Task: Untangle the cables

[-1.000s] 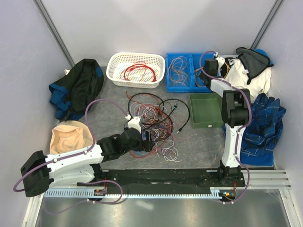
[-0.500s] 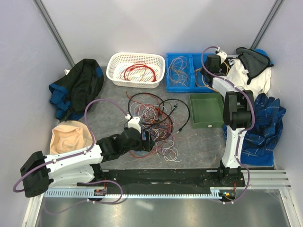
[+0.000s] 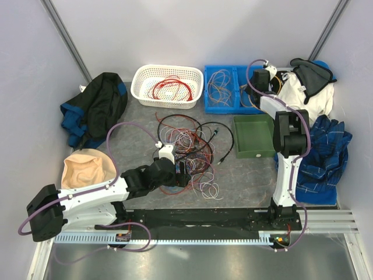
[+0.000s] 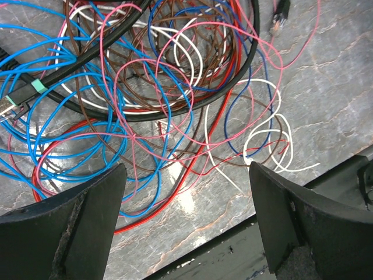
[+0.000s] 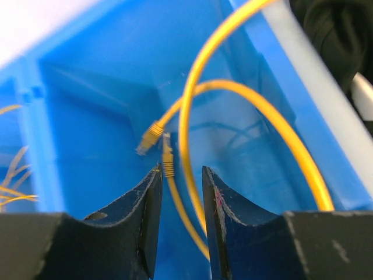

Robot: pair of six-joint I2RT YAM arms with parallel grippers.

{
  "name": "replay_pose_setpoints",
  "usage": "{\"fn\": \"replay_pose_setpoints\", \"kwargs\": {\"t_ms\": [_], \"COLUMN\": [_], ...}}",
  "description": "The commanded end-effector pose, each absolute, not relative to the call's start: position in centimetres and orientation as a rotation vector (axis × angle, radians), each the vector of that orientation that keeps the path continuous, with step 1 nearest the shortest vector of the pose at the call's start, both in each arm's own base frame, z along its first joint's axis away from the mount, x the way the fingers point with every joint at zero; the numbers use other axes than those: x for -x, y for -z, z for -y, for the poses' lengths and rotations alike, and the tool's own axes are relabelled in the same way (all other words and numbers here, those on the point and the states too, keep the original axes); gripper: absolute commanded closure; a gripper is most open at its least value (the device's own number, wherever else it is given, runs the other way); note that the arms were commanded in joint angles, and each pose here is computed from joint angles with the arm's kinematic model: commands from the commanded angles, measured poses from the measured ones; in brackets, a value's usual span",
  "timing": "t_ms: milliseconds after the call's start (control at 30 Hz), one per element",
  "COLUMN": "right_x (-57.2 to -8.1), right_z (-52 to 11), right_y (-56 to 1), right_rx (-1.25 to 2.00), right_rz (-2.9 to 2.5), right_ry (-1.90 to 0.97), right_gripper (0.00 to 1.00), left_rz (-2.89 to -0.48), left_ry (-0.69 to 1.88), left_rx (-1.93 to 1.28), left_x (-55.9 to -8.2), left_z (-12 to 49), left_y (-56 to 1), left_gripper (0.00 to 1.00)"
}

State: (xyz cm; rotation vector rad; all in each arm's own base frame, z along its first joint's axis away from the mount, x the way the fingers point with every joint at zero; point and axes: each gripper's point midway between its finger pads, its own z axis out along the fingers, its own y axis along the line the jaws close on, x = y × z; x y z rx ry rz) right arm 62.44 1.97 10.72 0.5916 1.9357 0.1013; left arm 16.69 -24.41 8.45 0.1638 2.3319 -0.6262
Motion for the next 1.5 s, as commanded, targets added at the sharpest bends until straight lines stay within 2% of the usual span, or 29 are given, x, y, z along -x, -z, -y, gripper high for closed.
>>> {"fn": "replay_pose_setpoints", "kwargs": {"t_ms": [0,167,267,300,333,367,467,633,733,967,1267,1467], "right_x": [-63.9,-64.2,-64.2,-64.2,-64.1,-63.2,-62.4,-60.4,-59.3,-58.9,-60.2,-61.8], "right_z": [-1.8,-1.7,-1.9,-1.9,-2.0,-2.1,-2.8,-4.6,-5.6,-8.2,-10.4,-10.4], "right_y": [-11.1,-10.3,-10.5,-11.0,-13.1,-12.6,-18.3,-28.0,-32.5,-36.3,-34.0,-30.1], "right_rx": [-0.600,-0.603,-0.600,-0.599,-0.596,-0.607,-0.592,-0.543,-0.504,-0.451,-0.464,-0.459], "right_rz": [-1.897,-1.904,-1.896,-1.883,-1.840,-1.840,-1.711,-1.582,-1.526,-1.498,-1.535,-1.604], "right_ry": [-0.132,-0.131,-0.141,-0.146,-0.169,-0.185,-0.261,-0.356,-0.405,-0.592,-0.826,-0.819], "right_gripper": [0.60,0.62,0.74,0.82,0.85,0.86,0.89,1.00,1.00,1.00,1.00,1.00], "left_rz": [-2.294,-2.295,-2.292,-2.290,-2.291,-2.291,-2.286,-2.287,-2.289,-2.275,-2.274,-2.274], "left_ry": [0.661,0.647,0.645,0.645,0.643,0.646,0.657,0.690,0.704,0.746,0.748,0.726], "left_rx": [-0.109,-0.103,-0.106,-0.108,-0.106,-0.106,-0.099,-0.097,-0.088,-0.075,-0.080,-0.088], "left_x": [-17.7,-17.8,-17.9,-17.9,-17.9,-17.9,-17.9,-17.6,-17.5,-17.2,-16.9,-17.2], "left_z": [25.5,25.3,25.4,25.4,25.4,25.4,25.4,25.7,25.7,25.7,25.4,25.4], "left_y": [-9.9,-9.8,-9.8,-9.9,-9.9,-10.0,-10.2,-10.4,-10.3,-10.7,-10.5,-10.3], "left_gripper": [0.07,0.07,0.07,0.07,0.07,0.07,0.07,0.08,0.08,0.09,0.09,0.09]}}
